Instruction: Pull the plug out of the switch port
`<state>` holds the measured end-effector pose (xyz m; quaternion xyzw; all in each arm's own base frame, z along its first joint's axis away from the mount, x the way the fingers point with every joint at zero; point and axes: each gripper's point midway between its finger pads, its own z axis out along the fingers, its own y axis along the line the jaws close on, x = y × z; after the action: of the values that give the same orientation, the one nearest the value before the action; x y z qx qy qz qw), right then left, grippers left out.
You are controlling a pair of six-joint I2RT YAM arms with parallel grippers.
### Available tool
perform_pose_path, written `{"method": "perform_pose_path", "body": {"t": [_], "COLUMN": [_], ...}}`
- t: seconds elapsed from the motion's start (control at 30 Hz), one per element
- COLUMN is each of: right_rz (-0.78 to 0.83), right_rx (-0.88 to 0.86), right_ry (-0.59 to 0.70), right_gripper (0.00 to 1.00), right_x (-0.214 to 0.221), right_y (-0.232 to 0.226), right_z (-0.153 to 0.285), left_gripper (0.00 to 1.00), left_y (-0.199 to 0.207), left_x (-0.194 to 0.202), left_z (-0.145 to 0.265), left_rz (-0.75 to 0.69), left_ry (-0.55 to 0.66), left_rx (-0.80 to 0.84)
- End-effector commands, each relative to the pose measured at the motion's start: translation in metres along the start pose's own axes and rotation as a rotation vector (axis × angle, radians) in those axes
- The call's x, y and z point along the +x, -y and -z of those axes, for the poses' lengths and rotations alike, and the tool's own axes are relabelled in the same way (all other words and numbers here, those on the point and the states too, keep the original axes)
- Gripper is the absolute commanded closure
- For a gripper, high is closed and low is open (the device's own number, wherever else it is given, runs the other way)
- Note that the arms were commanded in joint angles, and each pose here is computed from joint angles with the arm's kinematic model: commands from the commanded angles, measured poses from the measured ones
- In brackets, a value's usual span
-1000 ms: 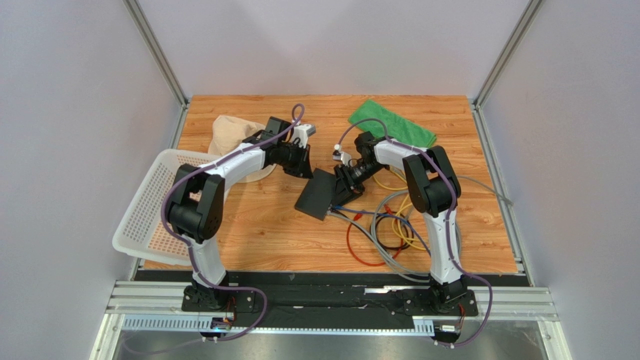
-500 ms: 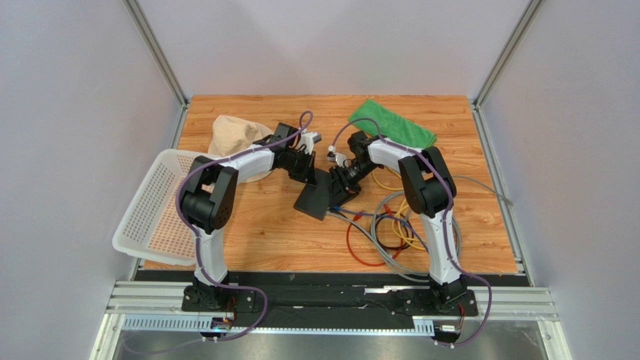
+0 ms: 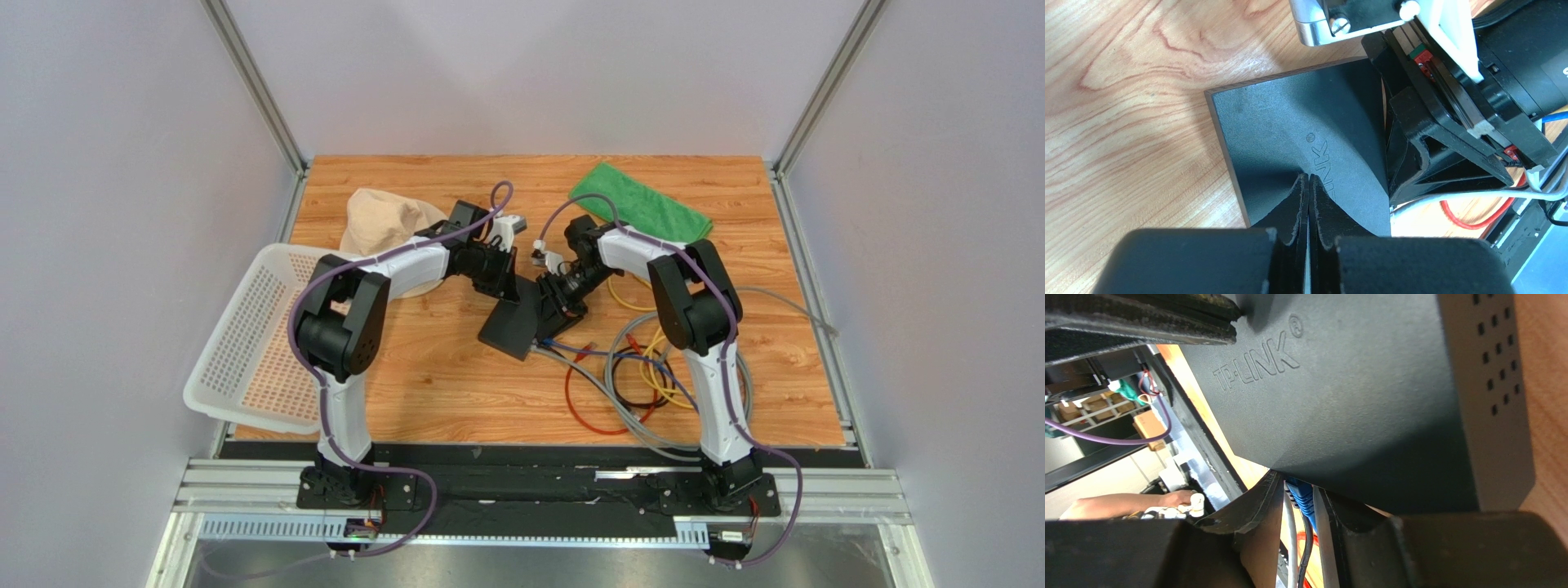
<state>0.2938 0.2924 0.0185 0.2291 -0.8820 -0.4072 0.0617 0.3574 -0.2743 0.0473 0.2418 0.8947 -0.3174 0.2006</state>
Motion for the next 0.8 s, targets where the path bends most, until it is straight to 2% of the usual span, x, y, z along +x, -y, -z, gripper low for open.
{"method": "perform_pose_path", "body": {"t": [0.0, 0.1, 0.2, 0.27, 0.43, 0.63, 0.77], "right_rz": [0.004, -0.020, -0.029, -0.032, -0.042, -0.056, -0.059], "right_rx": [0.163, 0.136, 0.137, 0.137, 0.147, 0.180, 0.202], "right_ry": [-0.042, -0.035, -0.032, -0.033, -0.020, -0.034, -0.042], "right_gripper": [0.68, 0.64, 0.69, 0.78, 0.91, 1.00, 1.00], "right_x": [0.011, 0.010, 0.009, 0.010, 0.008, 0.019, 0.024], "right_y": [0.062, 0.063, 0.063, 0.063, 0.065, 0.073, 0.077], "right_z": [-0.024, -0.023, -0.022, -0.022, -0.018, -0.015, -0.014], "left_gripper": [1.00, 1.00, 1.00, 1.00, 1.00, 1.00, 1.00], "left_y": [-0.009, -0.008, -0.007, -0.007, -0.006, -0.006, -0.006], "left_x": [0.009, 0.009, 0.009, 0.009, 0.009, 0.009, 0.009], "left_z": [-0.010, -0.010, -0.010, -0.011, -0.011, -0.012, -0.013], "left_rz": [-0.026, -0.032, -0.033, -0.036, -0.040, -0.049, -0.059], "left_ry": [-0.028, -0.030, -0.030, -0.031, -0.031, -0.029, -0.031], "left_rx": [-0.042, -0.039, -0.036, -0.034, -0.035, -0.034, -0.035]}}
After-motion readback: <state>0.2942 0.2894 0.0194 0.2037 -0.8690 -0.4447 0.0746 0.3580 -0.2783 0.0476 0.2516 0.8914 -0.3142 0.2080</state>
